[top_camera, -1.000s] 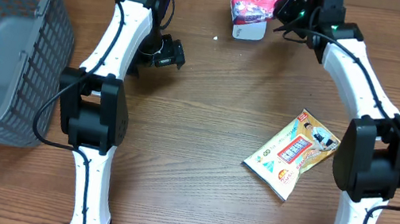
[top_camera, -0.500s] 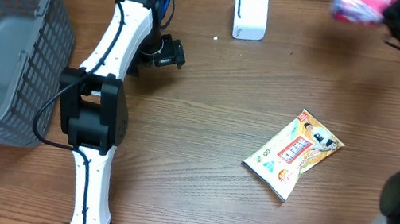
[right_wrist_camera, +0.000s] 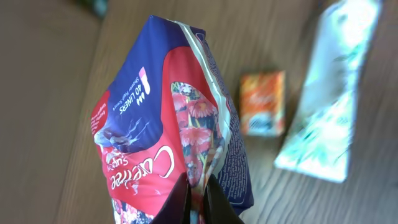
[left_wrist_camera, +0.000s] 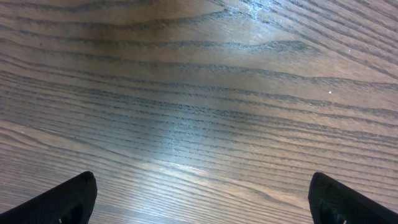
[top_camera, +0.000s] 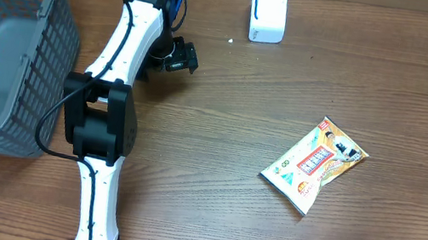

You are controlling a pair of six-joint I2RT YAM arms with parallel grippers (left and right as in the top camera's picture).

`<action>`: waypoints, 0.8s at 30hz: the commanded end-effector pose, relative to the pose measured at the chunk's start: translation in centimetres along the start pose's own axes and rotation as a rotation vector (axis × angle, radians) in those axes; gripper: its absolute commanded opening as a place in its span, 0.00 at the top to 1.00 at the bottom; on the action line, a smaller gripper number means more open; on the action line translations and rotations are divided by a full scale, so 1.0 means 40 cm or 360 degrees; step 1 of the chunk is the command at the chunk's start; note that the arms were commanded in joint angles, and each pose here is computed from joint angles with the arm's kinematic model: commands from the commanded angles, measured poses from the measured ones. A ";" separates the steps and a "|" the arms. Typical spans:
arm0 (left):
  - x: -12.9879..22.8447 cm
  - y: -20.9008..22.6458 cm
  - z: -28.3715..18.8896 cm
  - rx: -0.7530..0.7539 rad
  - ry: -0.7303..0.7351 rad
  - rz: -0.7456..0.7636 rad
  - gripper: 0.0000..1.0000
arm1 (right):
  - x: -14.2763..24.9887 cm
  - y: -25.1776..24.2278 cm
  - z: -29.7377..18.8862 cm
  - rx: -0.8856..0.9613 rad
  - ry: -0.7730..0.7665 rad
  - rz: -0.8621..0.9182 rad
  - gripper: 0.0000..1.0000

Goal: Scan the item barcode
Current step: 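Carry the Carefree pack off the table to the right and release it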

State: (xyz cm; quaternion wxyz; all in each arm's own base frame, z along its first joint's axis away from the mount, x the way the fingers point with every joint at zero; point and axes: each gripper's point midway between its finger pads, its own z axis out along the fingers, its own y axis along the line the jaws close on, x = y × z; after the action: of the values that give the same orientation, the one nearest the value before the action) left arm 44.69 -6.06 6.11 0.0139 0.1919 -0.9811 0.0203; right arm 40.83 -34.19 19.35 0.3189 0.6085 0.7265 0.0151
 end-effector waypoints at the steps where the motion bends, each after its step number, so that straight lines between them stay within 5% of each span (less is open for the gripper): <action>1: -0.005 0.011 -0.002 -0.0018 -0.0012 -0.0036 0.00 | -0.038 -0.033 0.043 0.0032 -0.0045 -0.0012 0.96; 11: -0.005 0.011 -0.002 -0.0018 -0.0012 -0.0036 0.00 | -0.087 -0.087 0.096 0.0177 -0.0186 -0.0025 0.96; 12: -0.005 0.011 -0.002 -0.0018 -0.0012 -0.0036 0.00 | -0.094 -0.097 0.094 0.0211 -0.0208 -0.0024 0.93; 15: -0.005 0.011 -0.002 -0.0018 -0.0012 -0.0036 0.00 | -0.096 -0.122 0.091 0.0271 -0.0210 -0.0023 0.50; 24: -0.005 0.011 -0.002 -0.0018 -0.0012 -0.0036 0.00 | -0.088 -0.128 0.024 0.0259 -0.0155 -0.0004 0.44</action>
State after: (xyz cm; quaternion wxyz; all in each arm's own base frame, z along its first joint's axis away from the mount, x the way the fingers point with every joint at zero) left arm 44.69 -6.06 6.11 0.0139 0.1919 -0.9811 0.0203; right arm 37.30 -38.96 14.18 0.2682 0.6360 0.7198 -0.0741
